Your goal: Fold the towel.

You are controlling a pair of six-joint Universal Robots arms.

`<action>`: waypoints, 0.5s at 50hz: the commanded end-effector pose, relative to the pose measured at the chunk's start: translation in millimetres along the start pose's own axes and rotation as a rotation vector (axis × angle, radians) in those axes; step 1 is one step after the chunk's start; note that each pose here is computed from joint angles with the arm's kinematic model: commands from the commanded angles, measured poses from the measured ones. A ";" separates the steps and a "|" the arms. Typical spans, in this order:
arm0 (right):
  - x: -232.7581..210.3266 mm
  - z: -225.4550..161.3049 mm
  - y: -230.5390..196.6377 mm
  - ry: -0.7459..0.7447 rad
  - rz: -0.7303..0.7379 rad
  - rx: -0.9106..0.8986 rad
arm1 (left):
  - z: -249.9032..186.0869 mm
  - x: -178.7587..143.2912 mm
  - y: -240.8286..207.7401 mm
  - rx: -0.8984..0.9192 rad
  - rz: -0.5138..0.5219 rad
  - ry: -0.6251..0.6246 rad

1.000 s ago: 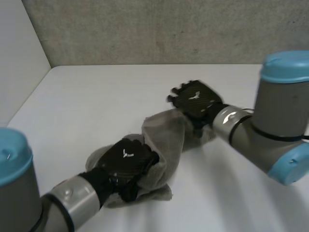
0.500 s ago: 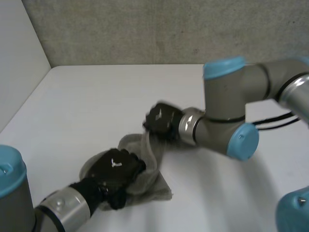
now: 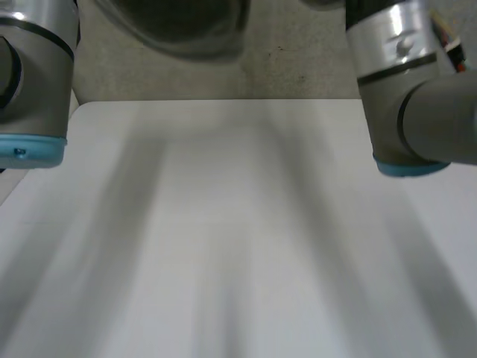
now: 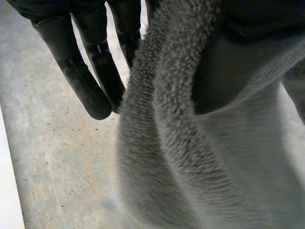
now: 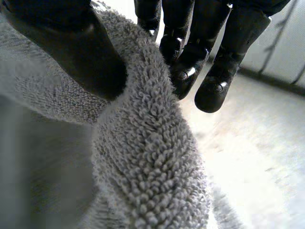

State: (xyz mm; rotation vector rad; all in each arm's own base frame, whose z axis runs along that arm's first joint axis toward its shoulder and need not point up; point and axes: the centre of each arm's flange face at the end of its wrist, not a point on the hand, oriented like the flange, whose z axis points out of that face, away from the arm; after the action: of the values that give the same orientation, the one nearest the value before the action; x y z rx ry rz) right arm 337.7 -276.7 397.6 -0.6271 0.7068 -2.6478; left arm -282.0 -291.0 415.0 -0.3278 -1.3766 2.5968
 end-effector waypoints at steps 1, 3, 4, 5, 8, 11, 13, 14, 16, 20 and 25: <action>-21.1 -40.8 43.6 -0.210 0.040 -0.220 | -42.9 11.3 58.7 -0.201 0.026 0.068; -23.6 -50.6 54.0 -0.247 0.052 -0.264 | -61.7 14.1 79.7 -0.275 0.034 0.092; -29.2 -62.8 63.1 -0.287 0.079 -0.327 | -61.9 14.2 79.9 -0.276 0.034 0.092; -29.3 -62.9 63.2 -0.287 0.080 -0.327 | -80.8 16.3 99.4 -0.351 0.044 0.116; -47.6 -112.8 96.6 -0.390 0.138 -0.573 | -113.8 18.0 132.4 -0.484 0.055 0.153; -54.0 -132.9 107.0 -0.425 0.129 -0.653 | -150.1 16.3 165.6 -0.634 0.070 0.175; -67.6 -177.1 120.9 -0.521 0.083 -0.806 | -162.8 11.7 178.3 -0.696 0.079 0.172; -67.7 -177.3 121.0 -0.522 0.083 -0.807 | -173.8 7.3 188.5 -0.748 0.084 0.168; -71.0 -205.6 125.4 -0.598 0.017 -0.905 | -183.4 2.9 196.7 -0.793 0.089 0.161; -74.0 -222.8 118.0 -0.674 -0.010 -0.970 | -202.6 -2.7 205.6 -0.870 0.090 0.161; -69.2 -214.1 97.5 -0.671 0.051 -1.021 | -206.6 -4.5 203.4 -0.882 0.089 0.163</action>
State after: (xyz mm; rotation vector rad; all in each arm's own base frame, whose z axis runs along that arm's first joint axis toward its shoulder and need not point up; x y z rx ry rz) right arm 315.3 -256.3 141.3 -1.5920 1.7075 -1.7175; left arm -237.3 -246.2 136.9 -0.6992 -2.3649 1.8271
